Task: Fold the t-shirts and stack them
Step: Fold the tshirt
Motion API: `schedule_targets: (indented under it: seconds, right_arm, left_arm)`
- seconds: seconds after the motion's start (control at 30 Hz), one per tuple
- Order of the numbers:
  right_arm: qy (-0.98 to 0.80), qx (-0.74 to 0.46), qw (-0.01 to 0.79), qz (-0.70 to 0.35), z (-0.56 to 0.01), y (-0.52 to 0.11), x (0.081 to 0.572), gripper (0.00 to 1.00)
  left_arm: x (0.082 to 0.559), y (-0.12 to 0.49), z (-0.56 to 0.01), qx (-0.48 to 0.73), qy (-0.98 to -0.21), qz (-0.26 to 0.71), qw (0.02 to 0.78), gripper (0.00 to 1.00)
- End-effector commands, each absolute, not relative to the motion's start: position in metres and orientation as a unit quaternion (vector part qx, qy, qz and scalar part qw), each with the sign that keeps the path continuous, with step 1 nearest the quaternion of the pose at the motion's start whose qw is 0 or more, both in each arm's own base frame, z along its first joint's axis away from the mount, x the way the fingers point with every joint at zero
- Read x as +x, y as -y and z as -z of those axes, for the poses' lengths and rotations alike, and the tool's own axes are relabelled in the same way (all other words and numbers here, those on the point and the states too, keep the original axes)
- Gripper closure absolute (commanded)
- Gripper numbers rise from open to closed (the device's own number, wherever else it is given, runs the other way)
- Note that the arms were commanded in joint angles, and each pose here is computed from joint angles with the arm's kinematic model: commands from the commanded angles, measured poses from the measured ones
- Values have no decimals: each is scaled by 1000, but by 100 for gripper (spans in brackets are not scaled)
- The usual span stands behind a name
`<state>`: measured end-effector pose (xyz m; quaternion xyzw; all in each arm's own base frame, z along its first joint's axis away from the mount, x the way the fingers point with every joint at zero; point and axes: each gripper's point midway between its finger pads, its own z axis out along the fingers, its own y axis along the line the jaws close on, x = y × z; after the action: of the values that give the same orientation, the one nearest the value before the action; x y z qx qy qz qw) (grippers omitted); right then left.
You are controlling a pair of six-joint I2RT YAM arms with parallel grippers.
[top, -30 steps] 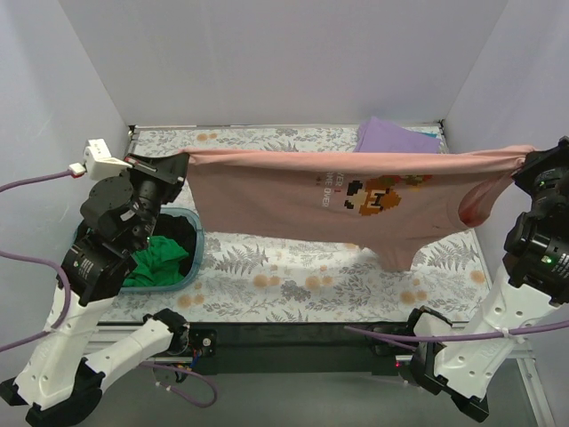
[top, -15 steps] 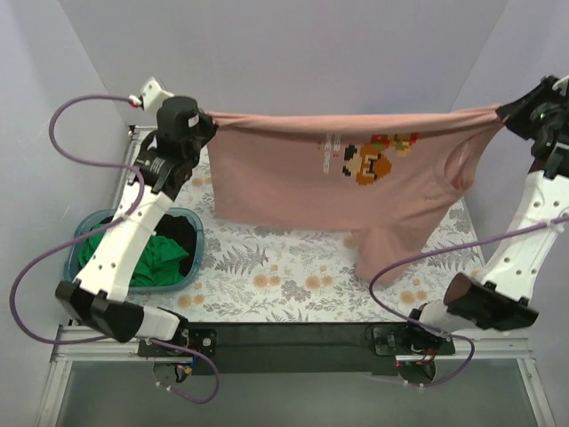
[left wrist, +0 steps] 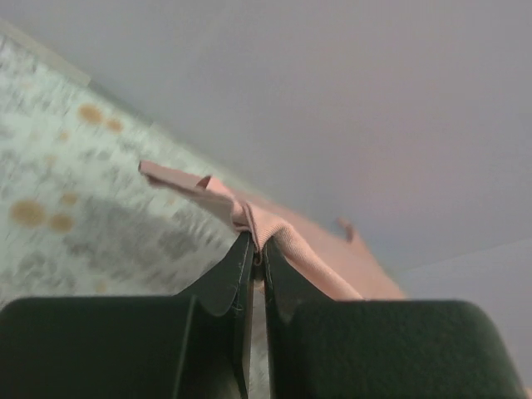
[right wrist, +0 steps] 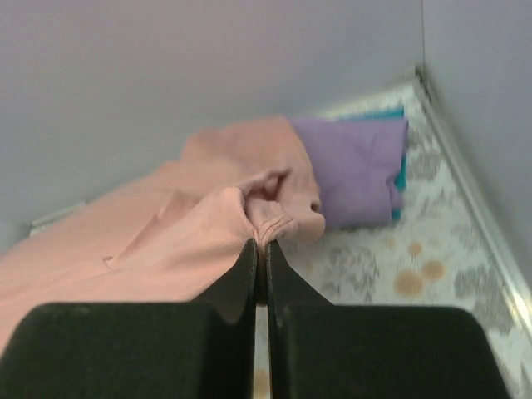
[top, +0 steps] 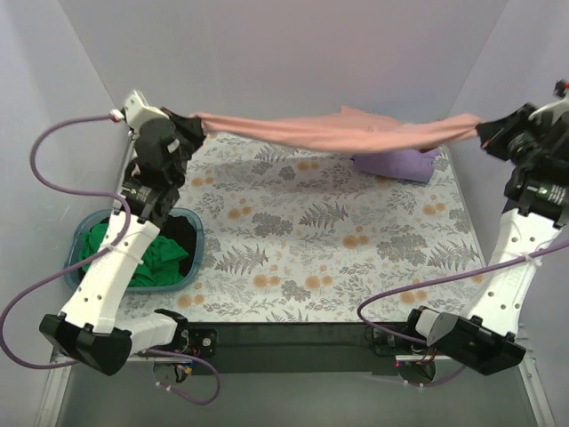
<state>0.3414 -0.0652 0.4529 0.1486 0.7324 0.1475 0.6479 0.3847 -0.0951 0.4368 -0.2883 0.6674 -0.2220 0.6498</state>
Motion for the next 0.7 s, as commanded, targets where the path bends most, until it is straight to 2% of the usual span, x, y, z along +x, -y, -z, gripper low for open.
schedule_targets:
  seconds: [0.0, 0.03, 0.07, 0.1, 0.17, 0.27, 0.33, 0.5, 0.67]
  right_arm:
    - [-757, 136, 623, -142, -388, 65, 339, 99]
    - [-784, 166, 578, -151, -330, 65, 336, 99]
    - [-783, 168, 579, -157, -319, 60, 328, 99]
    - [-783, 165, 577, -161, -305, 58, 327, 99]
    - [-808, 190, 530, -173, -246, 52, 316, 99]
    - [-838, 238, 465, -158, -177, 54, 297, 99]
    - [-850, 266, 433, -137, -151, 59, 286, 99]
    - [-866, 321, 374, -88, -113, 73, 266, 99]
    - [-876, 349, 333, -6, -97, 96, 243, 99]
  left_arm:
    - [385, 95, -317, -298, -730, 183, 587, 100]
    - [380, 97, -301, -297, -734, 190, 581, 100]
    - [376, 97, -279, -301, -743, 188, 567, 100]
    - [367, 98, -233, -300, -770, 175, 535, 100]
    - [357, 100, -201, -308, -784, 179, 509, 100]
    - [323, 109, -124, -324, -825, 188, 422, 100]
    - [293, 115, -80, -346, -842, 201, 361, 100]
    - [263, 121, -57, -348, -850, 224, 325, 100]
    - [240, 95, -53, -394, -845, 171, 319, 100]
